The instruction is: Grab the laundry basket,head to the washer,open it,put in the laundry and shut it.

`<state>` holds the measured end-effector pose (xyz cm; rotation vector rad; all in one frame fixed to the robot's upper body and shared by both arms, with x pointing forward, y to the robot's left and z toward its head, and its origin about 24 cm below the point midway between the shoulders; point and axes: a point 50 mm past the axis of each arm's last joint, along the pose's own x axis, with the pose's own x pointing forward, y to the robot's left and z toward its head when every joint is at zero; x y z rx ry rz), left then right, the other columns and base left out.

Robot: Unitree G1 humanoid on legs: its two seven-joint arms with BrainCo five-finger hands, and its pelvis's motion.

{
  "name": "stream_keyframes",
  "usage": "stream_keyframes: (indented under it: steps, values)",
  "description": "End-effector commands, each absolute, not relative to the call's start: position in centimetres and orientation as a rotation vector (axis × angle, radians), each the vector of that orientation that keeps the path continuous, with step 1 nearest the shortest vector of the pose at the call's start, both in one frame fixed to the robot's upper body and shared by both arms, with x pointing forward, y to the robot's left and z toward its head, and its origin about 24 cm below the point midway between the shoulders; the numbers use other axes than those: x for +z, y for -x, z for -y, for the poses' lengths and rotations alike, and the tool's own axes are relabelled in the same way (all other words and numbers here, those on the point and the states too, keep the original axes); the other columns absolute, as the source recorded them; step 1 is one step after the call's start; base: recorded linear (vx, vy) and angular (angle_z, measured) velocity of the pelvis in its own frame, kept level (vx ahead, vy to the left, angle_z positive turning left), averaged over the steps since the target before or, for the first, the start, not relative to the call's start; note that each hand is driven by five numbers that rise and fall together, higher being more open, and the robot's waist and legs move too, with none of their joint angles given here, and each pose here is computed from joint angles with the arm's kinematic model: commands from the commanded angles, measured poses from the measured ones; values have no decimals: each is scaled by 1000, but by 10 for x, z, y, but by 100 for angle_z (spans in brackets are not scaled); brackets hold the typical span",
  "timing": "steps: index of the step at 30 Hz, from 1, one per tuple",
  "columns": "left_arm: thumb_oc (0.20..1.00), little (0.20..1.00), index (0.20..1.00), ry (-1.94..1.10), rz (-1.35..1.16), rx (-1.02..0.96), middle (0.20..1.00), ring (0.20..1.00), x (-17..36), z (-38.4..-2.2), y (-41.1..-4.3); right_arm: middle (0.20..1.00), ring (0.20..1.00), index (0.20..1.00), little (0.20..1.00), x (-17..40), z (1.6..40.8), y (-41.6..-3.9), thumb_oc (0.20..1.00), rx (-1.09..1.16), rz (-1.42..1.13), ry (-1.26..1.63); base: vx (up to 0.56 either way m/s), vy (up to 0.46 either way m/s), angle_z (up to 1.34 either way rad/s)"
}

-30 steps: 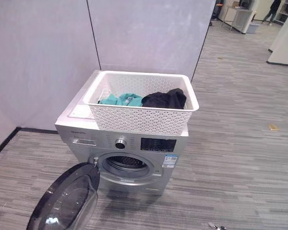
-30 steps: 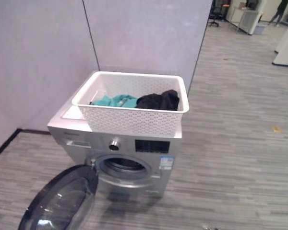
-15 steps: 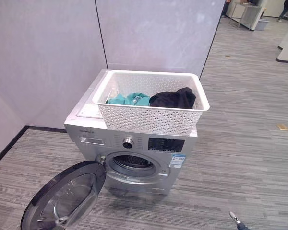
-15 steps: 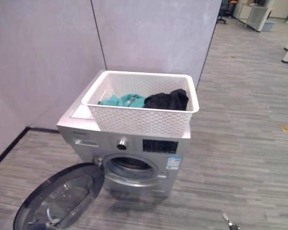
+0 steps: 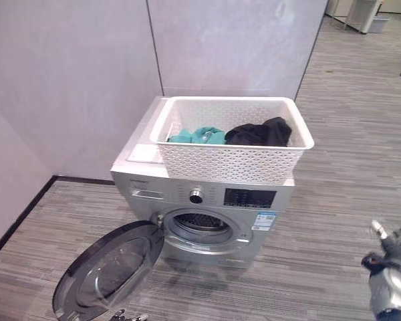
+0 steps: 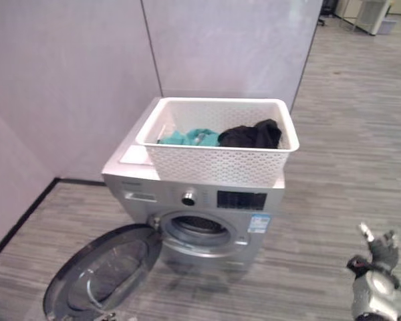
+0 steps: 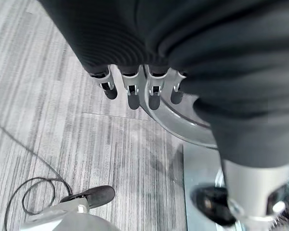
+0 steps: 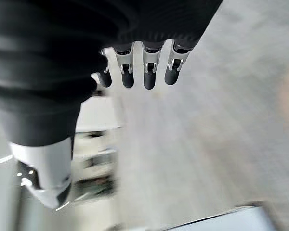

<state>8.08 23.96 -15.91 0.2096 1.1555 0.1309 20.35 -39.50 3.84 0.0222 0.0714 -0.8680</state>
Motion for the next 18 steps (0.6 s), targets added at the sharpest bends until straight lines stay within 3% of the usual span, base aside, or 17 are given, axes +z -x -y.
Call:
stream_keyframes:
  steps: [1, 6, 18]
  values:
    - [1000, 1000, 1000, -268, -1101, 123, 1000, 1000, -152, -252, -98, 1000, 1000, 1000, 1000, 115, 415, -222, 1000, -923, 217, 117, 54, -42, 10]
    - [1000, 1000, 1000, -271, -1087, 138, 1000, 1000, -149, -255, -109, 1000, 1000, 1000, 1000, 200, 398, -230, 1000, -852, 522, 318, 103, -72, 43]
    - [1000, 1000, 1000, -229, -1161, 171, 1000, 1000, -154, -259, -93, 1000, 1000, 1000, 1000, 265, 366, -223, 1000, -620, 687, 605, 80, -90, 22]
